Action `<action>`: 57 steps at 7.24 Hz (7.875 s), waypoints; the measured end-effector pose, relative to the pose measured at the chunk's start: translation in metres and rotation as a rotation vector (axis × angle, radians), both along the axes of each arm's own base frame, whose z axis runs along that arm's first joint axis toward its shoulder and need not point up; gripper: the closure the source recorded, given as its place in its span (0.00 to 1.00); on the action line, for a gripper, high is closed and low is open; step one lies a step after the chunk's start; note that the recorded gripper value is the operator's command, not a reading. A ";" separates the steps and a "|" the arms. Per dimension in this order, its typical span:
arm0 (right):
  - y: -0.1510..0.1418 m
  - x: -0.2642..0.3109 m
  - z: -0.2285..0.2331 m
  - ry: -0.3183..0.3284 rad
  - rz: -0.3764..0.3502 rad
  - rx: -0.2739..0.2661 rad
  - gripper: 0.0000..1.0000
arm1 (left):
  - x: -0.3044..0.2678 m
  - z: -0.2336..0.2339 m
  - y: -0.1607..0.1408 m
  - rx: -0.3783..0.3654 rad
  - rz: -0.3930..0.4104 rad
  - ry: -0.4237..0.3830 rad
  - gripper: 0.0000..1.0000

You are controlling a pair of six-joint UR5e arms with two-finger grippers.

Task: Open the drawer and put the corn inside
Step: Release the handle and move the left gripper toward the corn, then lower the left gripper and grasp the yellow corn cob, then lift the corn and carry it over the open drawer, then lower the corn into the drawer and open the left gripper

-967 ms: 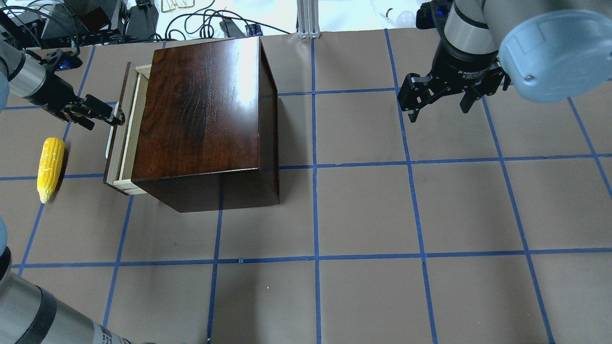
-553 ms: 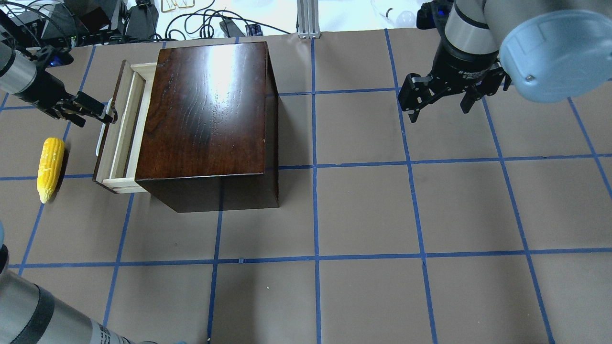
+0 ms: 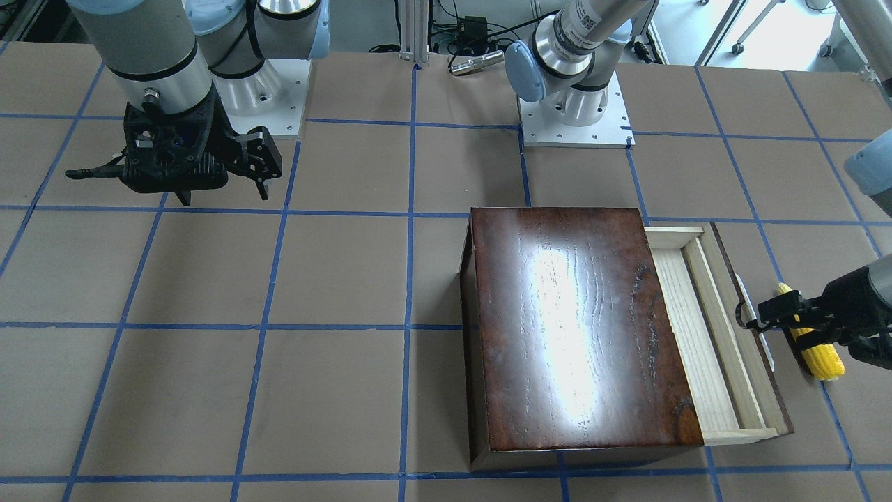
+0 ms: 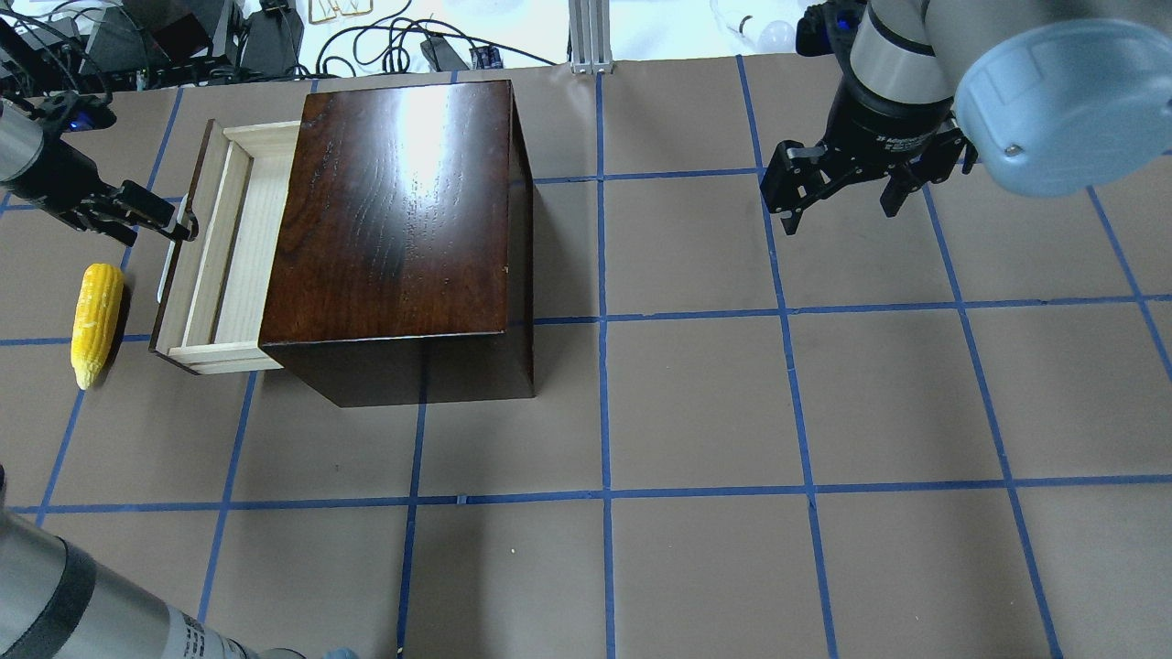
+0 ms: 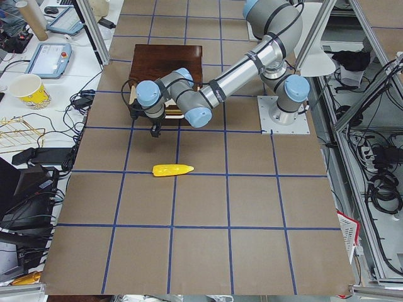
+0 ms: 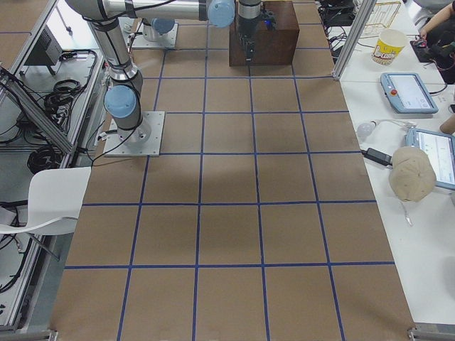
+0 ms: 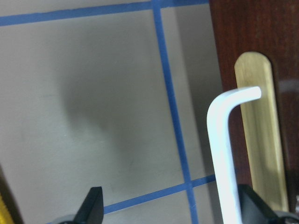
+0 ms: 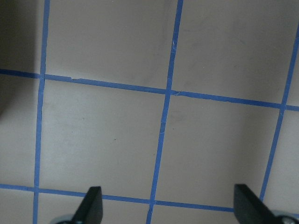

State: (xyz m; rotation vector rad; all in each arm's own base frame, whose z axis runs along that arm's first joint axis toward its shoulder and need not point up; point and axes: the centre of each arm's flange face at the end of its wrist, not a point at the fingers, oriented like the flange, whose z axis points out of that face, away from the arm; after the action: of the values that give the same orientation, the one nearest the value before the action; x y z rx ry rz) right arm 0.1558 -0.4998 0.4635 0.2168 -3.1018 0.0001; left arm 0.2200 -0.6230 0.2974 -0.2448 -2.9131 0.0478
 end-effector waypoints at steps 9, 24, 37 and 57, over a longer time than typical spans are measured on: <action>0.000 0.000 0.000 0.000 0.000 0.000 0.00 | 0.065 0.038 0.021 -0.001 0.080 -0.093 0.00; 0.000 0.000 0.000 0.000 -0.001 0.000 0.00 | 0.135 -0.110 0.008 0.145 0.270 -0.175 1.00; 0.000 0.000 0.000 0.000 -0.001 0.000 0.00 | -0.084 0.150 -0.051 -0.008 -0.042 -0.228 1.00; 0.000 0.000 0.000 0.000 0.000 0.000 0.00 | -0.164 0.082 -0.038 0.113 0.137 -0.150 0.00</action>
State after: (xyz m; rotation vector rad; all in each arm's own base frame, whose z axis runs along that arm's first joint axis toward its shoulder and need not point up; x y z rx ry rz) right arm 0.1558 -0.4998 0.4635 0.2169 -3.1018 0.0001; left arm 0.0561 -0.6606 0.3798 -0.0314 -3.0639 -0.1176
